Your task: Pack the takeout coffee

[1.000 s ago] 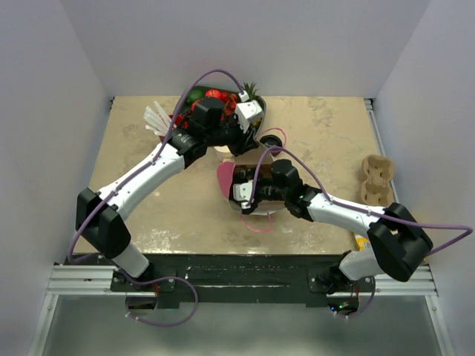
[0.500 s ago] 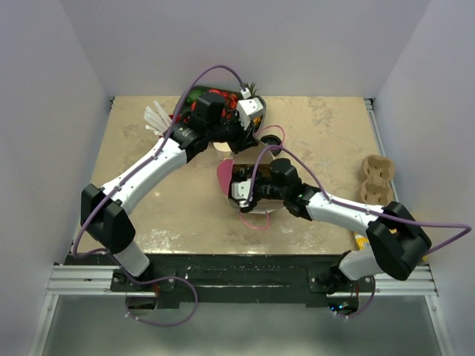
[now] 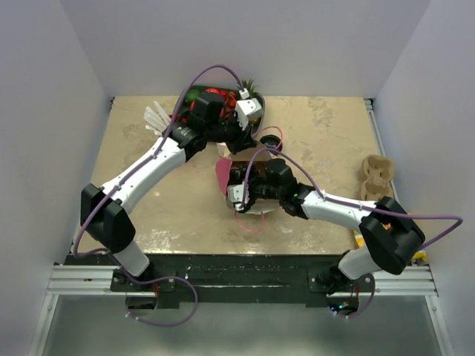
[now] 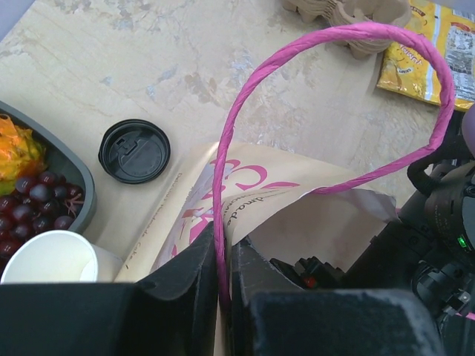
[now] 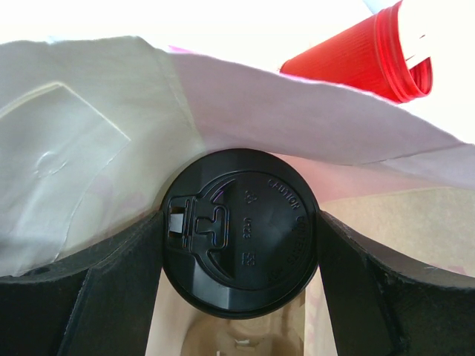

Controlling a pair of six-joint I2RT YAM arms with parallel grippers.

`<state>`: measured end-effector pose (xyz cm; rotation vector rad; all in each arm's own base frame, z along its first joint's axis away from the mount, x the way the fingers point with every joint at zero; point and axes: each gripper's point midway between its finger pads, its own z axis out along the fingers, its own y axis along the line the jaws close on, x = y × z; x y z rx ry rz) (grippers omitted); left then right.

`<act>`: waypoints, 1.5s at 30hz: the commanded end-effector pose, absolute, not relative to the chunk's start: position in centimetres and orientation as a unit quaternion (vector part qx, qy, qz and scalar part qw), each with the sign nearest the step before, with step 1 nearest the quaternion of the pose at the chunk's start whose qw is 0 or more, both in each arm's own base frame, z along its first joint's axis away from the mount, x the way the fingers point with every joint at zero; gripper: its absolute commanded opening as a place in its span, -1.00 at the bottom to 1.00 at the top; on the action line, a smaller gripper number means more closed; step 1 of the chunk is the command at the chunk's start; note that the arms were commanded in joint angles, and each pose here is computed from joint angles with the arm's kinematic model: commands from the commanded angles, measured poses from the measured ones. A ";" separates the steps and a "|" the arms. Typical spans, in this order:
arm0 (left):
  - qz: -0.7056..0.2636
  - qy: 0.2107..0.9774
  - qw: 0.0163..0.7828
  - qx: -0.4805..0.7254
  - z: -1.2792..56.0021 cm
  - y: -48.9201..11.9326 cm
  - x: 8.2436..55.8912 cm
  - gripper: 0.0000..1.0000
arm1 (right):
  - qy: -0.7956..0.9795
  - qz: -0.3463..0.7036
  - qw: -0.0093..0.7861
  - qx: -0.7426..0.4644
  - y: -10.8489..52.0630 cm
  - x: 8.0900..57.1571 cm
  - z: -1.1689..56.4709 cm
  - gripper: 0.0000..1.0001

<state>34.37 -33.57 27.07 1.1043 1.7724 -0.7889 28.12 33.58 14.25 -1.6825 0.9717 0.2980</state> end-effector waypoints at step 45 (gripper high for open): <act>-0.452 0.646 0.445 0.425 31.7 -33.5 27.0 -1.00 | 0.402 -0.035 0.409 -0.819 32.6 28.3 13.1 0.24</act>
